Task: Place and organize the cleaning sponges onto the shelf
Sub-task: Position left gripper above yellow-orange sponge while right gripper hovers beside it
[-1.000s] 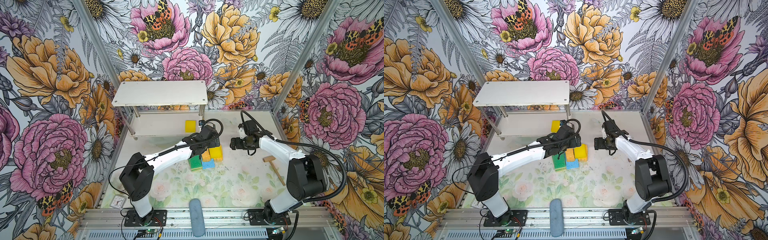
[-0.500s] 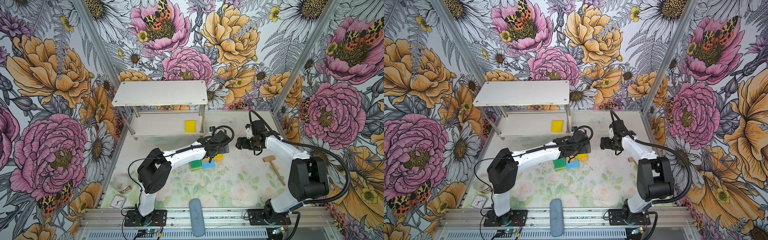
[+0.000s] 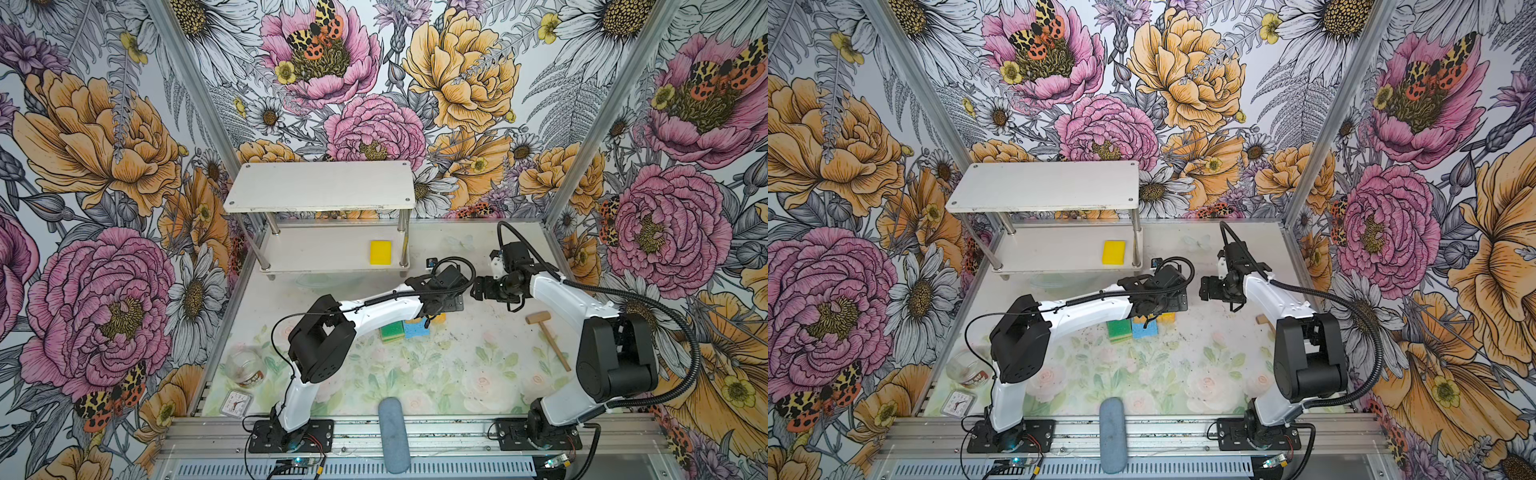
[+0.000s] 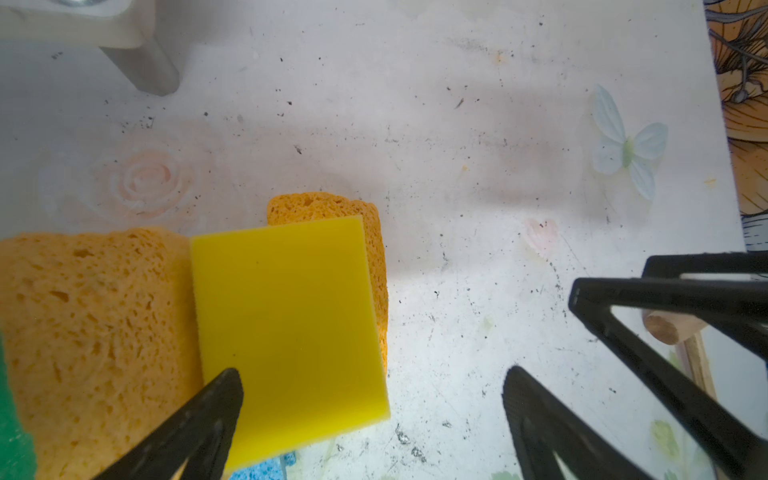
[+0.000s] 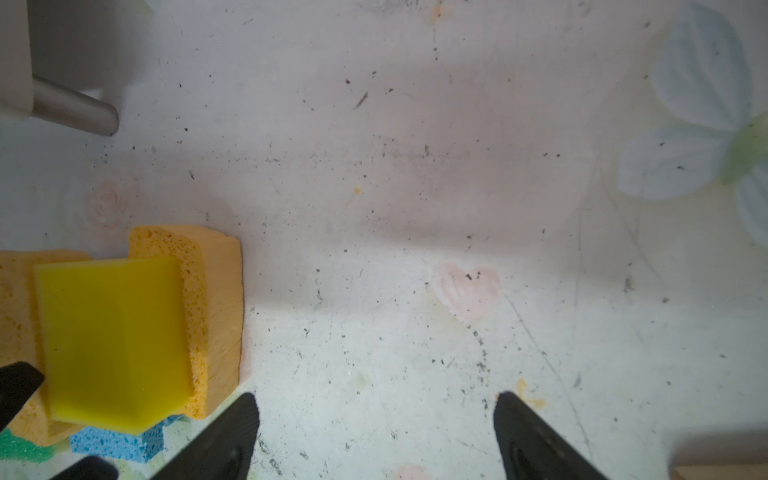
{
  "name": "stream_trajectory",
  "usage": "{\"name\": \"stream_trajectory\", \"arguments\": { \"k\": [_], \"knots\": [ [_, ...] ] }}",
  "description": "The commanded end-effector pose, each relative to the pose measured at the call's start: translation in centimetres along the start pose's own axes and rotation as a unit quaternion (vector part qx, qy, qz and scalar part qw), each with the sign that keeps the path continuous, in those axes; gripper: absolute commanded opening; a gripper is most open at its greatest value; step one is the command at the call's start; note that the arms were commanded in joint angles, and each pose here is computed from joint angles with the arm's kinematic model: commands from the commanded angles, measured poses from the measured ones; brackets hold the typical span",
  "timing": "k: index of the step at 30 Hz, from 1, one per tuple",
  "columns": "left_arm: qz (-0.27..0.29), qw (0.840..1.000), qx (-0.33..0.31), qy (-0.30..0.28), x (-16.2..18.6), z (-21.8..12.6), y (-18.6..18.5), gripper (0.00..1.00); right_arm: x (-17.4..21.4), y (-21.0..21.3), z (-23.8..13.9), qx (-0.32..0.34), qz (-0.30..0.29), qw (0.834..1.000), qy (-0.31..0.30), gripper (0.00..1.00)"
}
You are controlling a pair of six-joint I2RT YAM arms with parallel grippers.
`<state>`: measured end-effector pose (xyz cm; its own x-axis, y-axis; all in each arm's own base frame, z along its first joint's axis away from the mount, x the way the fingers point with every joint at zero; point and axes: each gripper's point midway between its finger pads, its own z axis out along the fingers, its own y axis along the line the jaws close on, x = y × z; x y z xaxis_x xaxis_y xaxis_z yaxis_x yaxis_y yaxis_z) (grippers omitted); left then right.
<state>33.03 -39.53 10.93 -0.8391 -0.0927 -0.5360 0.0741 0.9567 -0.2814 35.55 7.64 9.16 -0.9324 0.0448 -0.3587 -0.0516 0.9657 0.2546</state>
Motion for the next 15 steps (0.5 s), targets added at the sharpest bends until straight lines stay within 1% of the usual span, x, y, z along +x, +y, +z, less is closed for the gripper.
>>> {"name": "stream_trajectory", "arguments": {
  "k": [1, 8, 15],
  "knots": [
    [-0.004, 1.000, -0.005, -0.023, -1.1, -1.5, -0.4, 0.99, -0.1, 0.0, 0.0, -0.008, -0.002, 1.000, 0.000, 0.91],
    [-0.012, 0.999, -0.029, -0.027, -0.9, -1.5, 1.1, 0.99, 0.1, 0.1, 0.4, -0.012, 0.001, 1.000, 0.006, 0.90],
    [-0.025, 0.999, -0.036, -0.016, -0.8, -0.8, 2.1, 0.99, 0.1, 0.2, 0.5, -0.013, 0.002, 1.000, 0.008, 0.90]
  ]
}}
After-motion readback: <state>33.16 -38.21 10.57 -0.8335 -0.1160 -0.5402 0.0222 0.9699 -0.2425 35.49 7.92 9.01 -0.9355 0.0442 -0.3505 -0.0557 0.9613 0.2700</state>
